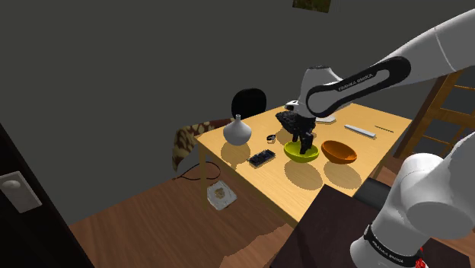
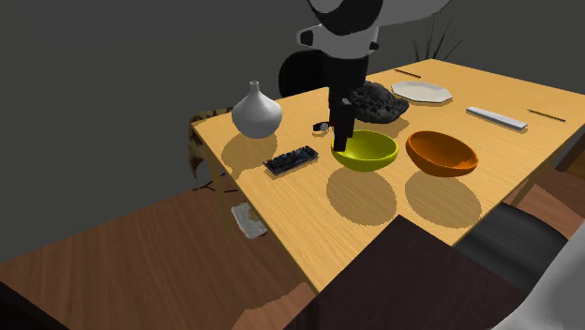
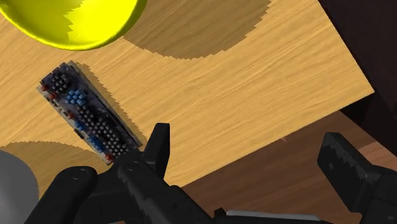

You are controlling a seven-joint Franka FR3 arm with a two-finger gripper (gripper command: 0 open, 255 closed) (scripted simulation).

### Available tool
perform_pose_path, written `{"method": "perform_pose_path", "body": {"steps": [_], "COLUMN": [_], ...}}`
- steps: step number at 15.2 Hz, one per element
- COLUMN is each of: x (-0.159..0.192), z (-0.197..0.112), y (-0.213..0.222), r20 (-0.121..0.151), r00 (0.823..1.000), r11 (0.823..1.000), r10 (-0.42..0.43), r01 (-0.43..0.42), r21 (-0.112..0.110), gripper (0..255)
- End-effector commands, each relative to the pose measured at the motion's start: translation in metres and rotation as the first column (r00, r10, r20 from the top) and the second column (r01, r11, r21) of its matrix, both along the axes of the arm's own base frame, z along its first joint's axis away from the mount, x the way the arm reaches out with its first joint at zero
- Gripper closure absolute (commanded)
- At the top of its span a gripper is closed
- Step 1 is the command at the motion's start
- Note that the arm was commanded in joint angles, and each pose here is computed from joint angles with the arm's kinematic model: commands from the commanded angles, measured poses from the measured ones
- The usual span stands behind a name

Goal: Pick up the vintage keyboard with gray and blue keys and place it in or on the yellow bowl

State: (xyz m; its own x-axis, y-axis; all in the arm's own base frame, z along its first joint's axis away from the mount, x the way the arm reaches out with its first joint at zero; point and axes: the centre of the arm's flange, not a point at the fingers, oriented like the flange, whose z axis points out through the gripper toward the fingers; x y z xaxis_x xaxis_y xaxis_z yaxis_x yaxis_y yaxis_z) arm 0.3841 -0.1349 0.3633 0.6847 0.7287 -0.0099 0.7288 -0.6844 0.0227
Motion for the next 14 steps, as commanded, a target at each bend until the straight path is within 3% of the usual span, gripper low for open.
{"method": "perform_pose_path", "body": {"steps": [1,7,10,14], "x": [0.016,0.065,0.092,0.129], "z": [-0.016,-0.068,-0.093,-0.125], "y": [-0.014,-0.036,-0.044,-0.051], "r20": [0.015,0.050,0.065,0.084], "r00": [0.998,0.969,0.941,0.893], "r11": [0.998,0.970,0.944,0.897], "r10": [0.064,0.244,0.331,0.442], "r01": [-0.064,-0.242,-0.329,-0.439], "r21": [-0.009,-0.029,-0.041,-0.060], "gripper": [0,0,0,0]}}
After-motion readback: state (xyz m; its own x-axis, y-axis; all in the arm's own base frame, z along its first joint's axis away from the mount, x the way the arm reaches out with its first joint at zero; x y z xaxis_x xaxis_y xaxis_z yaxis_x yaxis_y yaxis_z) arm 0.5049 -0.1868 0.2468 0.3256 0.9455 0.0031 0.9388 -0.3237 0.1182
